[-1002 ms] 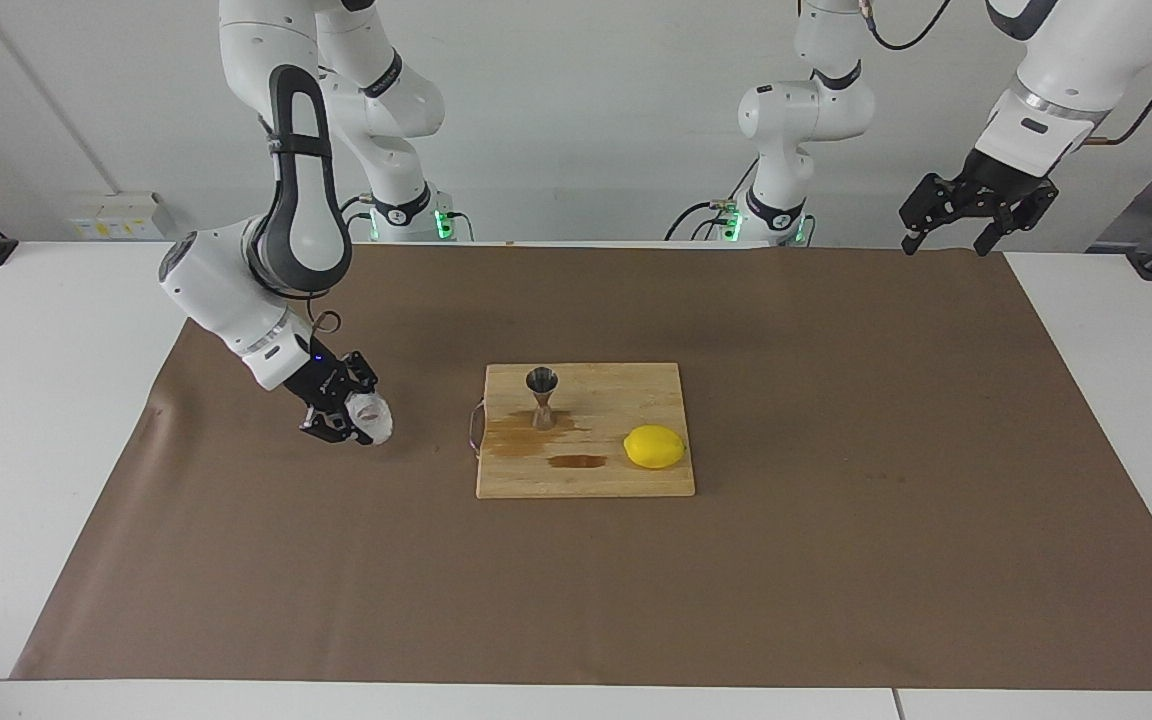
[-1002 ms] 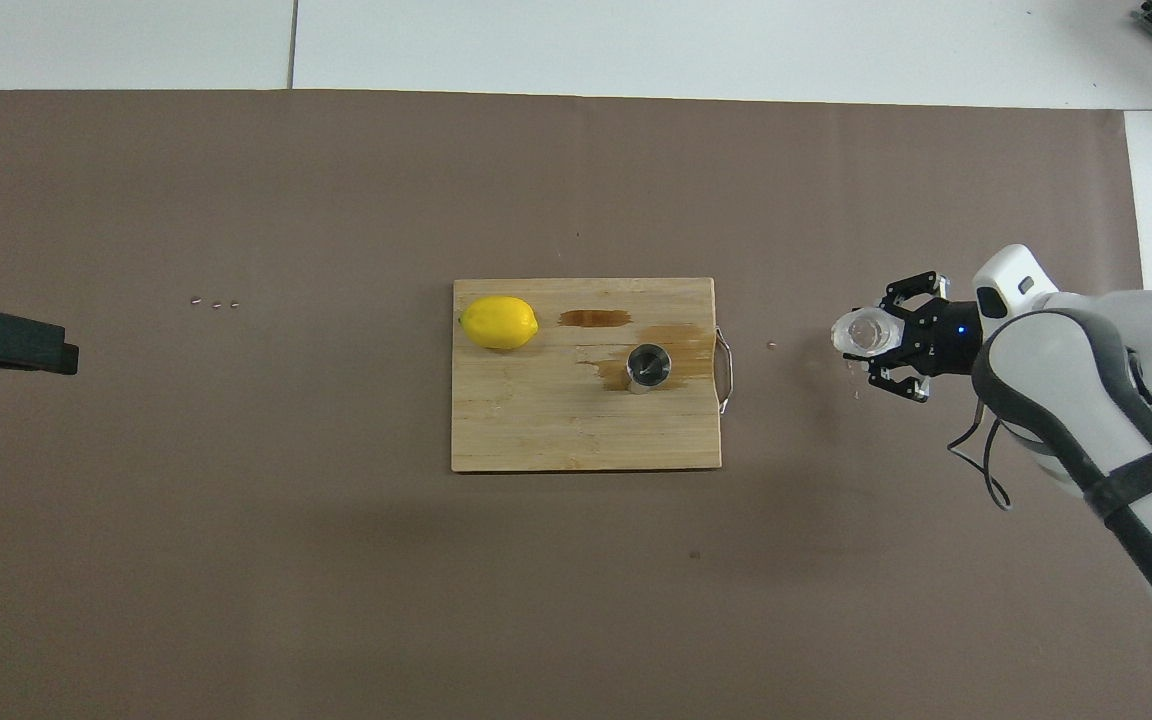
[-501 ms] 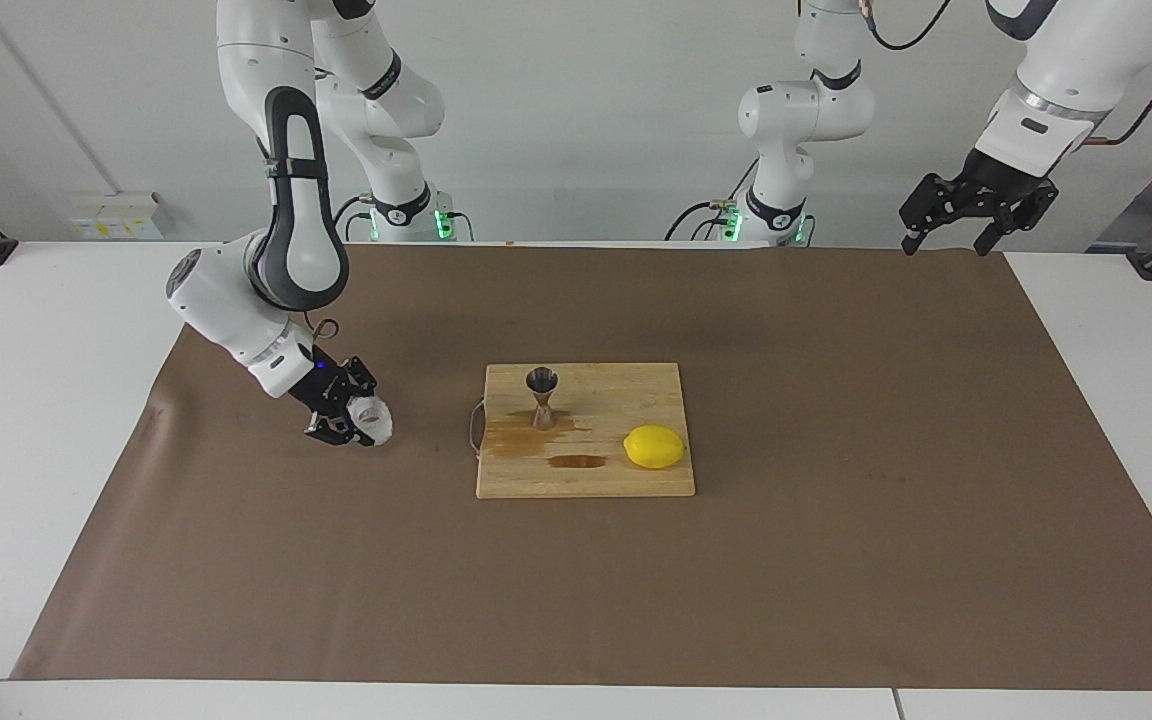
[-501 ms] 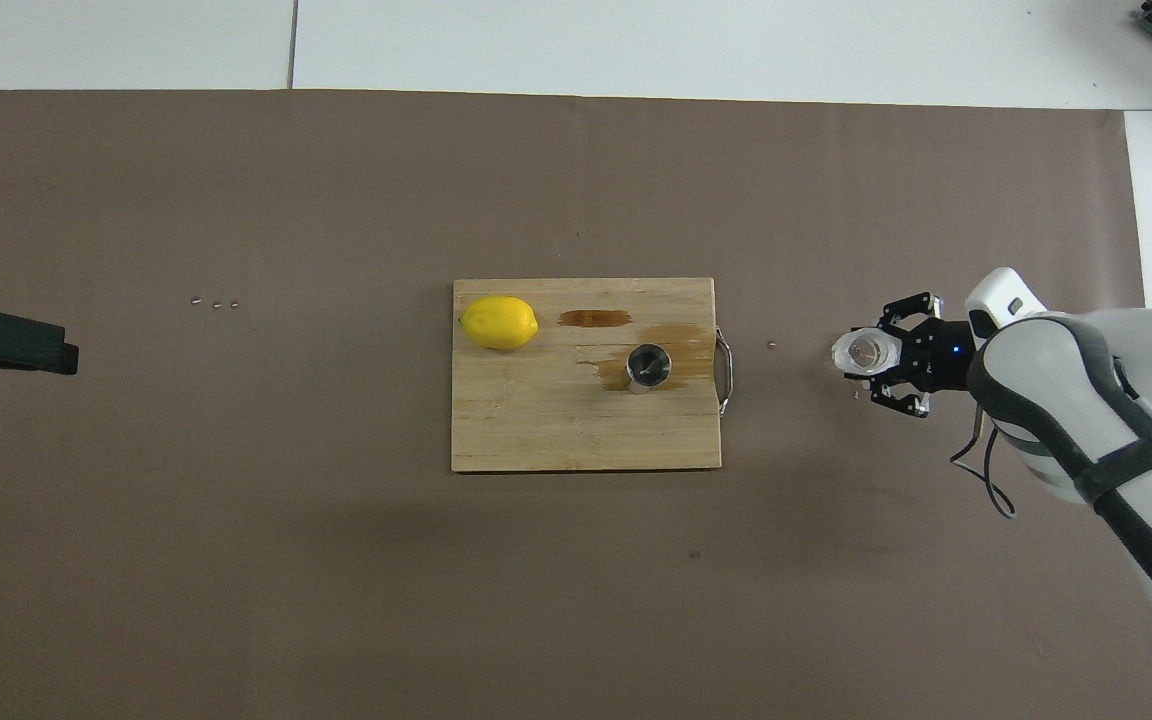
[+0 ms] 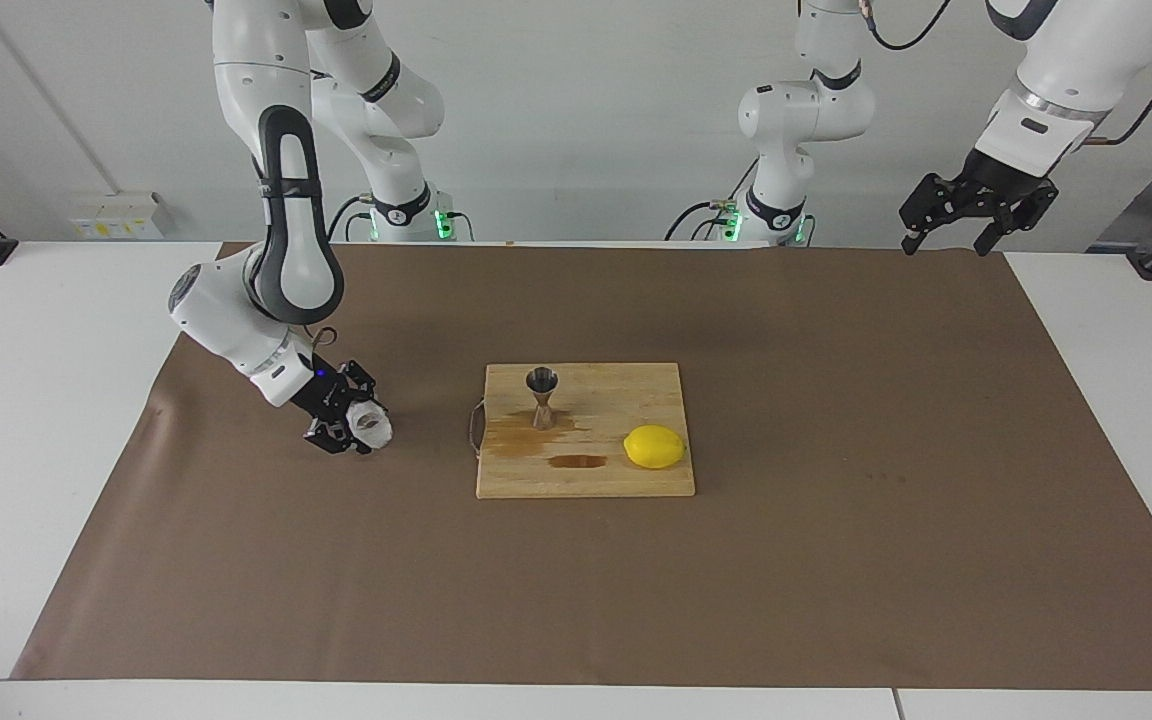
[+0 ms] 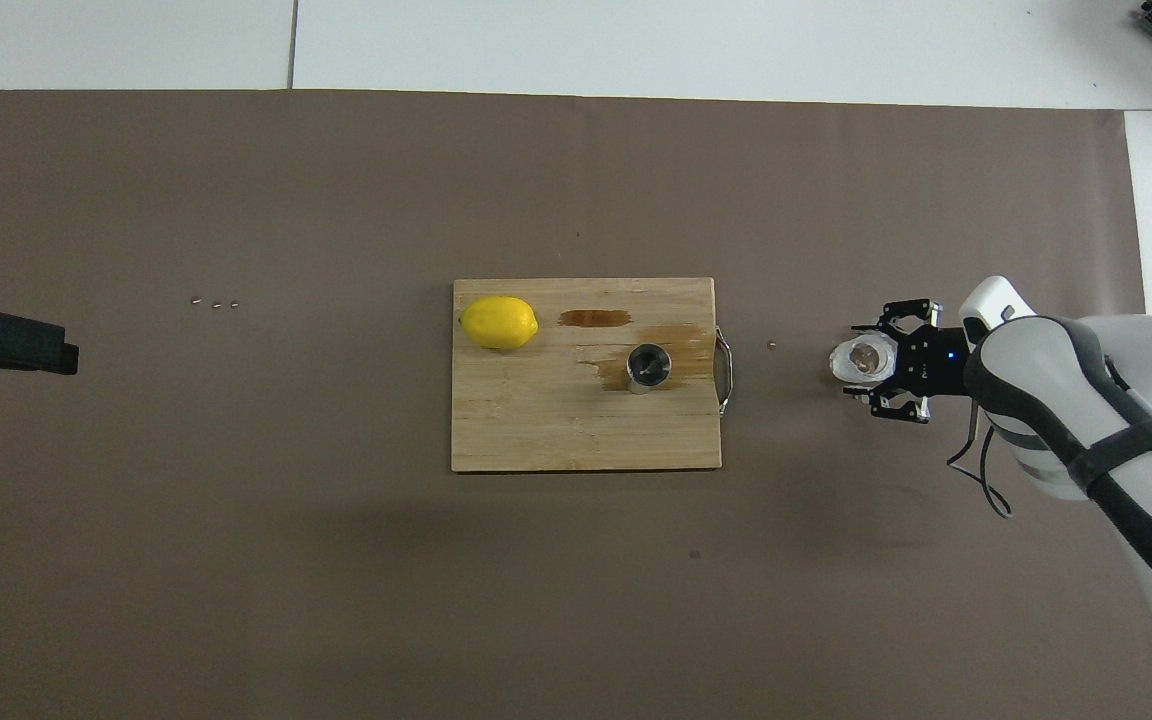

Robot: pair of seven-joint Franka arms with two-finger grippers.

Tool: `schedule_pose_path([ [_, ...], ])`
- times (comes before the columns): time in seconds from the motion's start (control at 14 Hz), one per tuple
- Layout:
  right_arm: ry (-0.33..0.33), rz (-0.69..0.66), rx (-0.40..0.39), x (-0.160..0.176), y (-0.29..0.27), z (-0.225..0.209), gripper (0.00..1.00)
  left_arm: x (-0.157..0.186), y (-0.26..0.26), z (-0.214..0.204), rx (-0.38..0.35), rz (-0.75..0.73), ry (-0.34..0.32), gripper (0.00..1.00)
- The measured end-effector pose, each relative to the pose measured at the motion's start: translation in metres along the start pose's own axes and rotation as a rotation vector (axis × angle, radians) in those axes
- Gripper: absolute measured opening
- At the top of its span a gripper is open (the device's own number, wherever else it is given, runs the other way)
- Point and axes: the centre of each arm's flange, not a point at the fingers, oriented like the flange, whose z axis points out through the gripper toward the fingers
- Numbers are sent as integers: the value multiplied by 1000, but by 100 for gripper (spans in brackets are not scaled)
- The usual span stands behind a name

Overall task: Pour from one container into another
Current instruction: 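Lower the white cup onto the table and open the right gripper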

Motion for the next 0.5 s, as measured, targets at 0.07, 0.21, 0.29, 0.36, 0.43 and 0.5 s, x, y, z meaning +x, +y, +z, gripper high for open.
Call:
schedule_pose_path([
  [0.07,1,-4,-8,5,2,-3,99,0,0,0,0,0,0,100],
  [0.21,5,13,-29,18,6,-15,100,0,0,0,0,0,0,100],
  [0.29,12,26,-32,27,6,-21,100,0,0,0,0,0,0,100],
  [0.36,22,49,-27,39,5,-25,100,0,0,0,0,0,0,100],
  [0.43,32,76,-20,52,3,-30,100,0,0,0,0,0,0,100],
  [0.5,37,105,-10,66,1,-36,100,0,0,0,0,0,0,100],
])
